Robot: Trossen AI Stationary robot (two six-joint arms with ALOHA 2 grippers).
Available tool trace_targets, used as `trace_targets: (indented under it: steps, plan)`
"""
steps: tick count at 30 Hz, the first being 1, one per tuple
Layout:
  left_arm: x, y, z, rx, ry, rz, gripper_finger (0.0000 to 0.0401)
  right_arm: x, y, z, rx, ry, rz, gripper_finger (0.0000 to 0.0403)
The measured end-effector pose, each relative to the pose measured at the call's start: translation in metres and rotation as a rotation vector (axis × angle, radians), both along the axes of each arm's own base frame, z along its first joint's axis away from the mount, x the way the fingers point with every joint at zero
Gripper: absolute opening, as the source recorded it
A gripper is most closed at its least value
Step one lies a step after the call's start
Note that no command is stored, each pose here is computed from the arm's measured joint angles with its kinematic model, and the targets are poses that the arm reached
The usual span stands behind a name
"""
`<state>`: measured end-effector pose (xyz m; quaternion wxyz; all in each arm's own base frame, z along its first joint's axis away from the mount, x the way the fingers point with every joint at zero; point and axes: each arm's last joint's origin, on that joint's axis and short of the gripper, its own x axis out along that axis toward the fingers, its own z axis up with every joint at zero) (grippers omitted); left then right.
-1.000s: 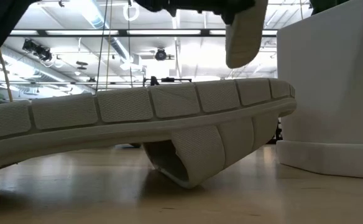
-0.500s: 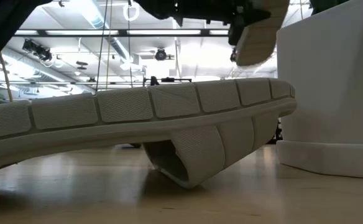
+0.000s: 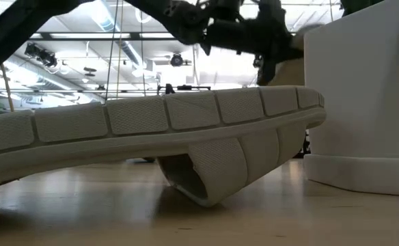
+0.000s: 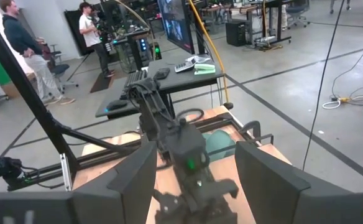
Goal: Pick and place slides into the shelf
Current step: Put the right gray slipper on the shelf
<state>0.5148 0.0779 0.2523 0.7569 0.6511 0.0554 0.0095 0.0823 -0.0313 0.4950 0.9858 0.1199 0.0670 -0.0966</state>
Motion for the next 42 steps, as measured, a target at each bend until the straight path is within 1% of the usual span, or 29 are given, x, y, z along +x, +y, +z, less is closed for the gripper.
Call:
trace_targets:
  steps: [5, 8, 10, 19, 23, 29, 34, 42]
  plan:
    - [0.004, 0.001, -0.013, 0.049, 0.018, 0.001, 0.0067, 0.001, 0.000, -0.001, 0.029, 0.001, 0.012, 0.0224]
    - [0.004, 0.005, -0.017, 0.045, 0.033, 0.014, 0.0067, 0.001, 0.000, -0.001, 0.031, 0.001, 0.016, 0.0224]
    - [0.005, 0.008, -0.018, 0.050, 0.009, 0.027, 0.0067, 0.001, 0.000, -0.001, 0.035, 0.001, 0.017, 0.0224]
    - [0.002, 0.027, -0.016, 0.054, -0.016, 0.059, 0.0066, 0.001, 0.000, -0.001, 0.041, 0.000, 0.018, 0.0224]
    - [-0.001, 0.038, -0.015, 0.052, -0.023, 0.037, 0.0066, 0.003, -0.001, -0.001, 0.044, 0.005, 0.018, 0.0221]
    - [-0.002, 0.044, -0.015, 0.051, -0.027, -0.001, 0.0066, 0.008, -0.003, -0.002, 0.064, 0.017, 0.015, 0.0209]
    - [-0.002, 0.044, -0.014, 0.053, -0.042, -0.005, 0.0066, 0.010, -0.004, -0.003, 0.070, 0.022, 0.015, 0.0203]
    - [0.003, 0.021, -0.013, -0.001, -0.048, -0.051, 0.0066, 0.010, -0.004, -0.003, 0.077, 0.021, 0.015, 0.0201]
